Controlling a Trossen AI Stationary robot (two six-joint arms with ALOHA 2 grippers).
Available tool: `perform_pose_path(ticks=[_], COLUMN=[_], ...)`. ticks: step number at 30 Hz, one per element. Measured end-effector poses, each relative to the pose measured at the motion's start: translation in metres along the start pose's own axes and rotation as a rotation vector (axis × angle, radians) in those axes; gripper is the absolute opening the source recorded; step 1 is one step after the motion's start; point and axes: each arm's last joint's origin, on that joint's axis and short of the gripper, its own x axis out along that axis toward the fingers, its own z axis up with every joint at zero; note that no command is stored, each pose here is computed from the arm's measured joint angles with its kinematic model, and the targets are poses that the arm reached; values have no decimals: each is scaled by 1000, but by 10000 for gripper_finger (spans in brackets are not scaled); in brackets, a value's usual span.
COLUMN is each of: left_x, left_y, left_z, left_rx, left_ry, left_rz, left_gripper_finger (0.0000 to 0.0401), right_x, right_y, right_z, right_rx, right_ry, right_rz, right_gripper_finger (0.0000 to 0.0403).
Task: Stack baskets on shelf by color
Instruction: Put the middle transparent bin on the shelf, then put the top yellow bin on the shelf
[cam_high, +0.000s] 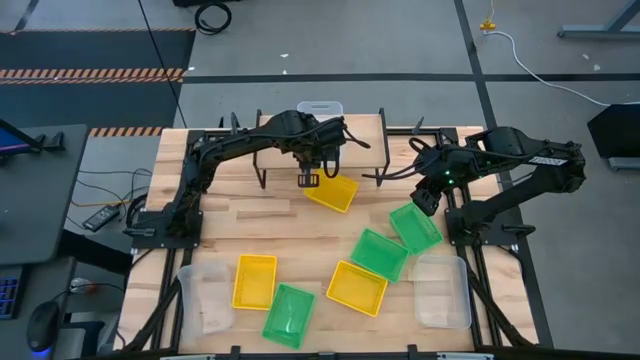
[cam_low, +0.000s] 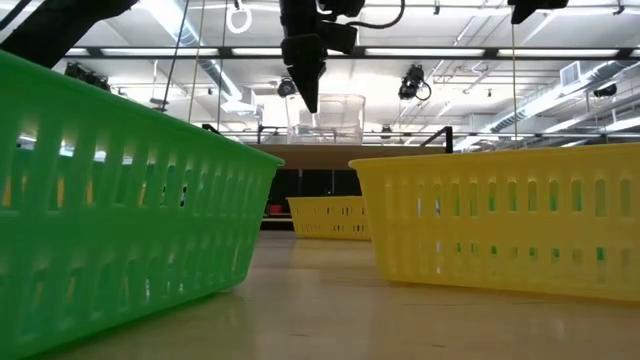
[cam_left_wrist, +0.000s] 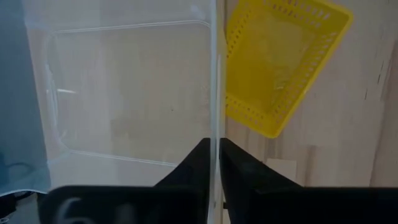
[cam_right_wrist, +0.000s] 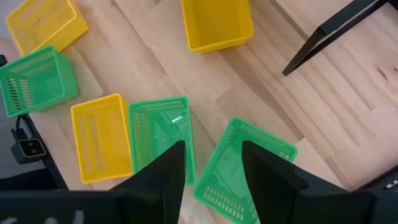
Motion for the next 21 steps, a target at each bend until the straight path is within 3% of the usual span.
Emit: perform_pose_path(ticks=[9,15,21], left_x=[-14,-31,-66], left_y=[2,6,0], left_z=[-3,-10,-21], left_rx=[-14,-35,-103], left_ry=[-46,-74,-156], left_rz=[15,25,39], left_gripper_finger=[68,113,168], right_x=[0,0,0], right_y=[0,0,0], right_z=[0,0,0], right_rx=[0,-7,-8], right_ry=[-2,-2,-2], right_rz=[-2,-2,-2], right_gripper_finger=[164,164,164])
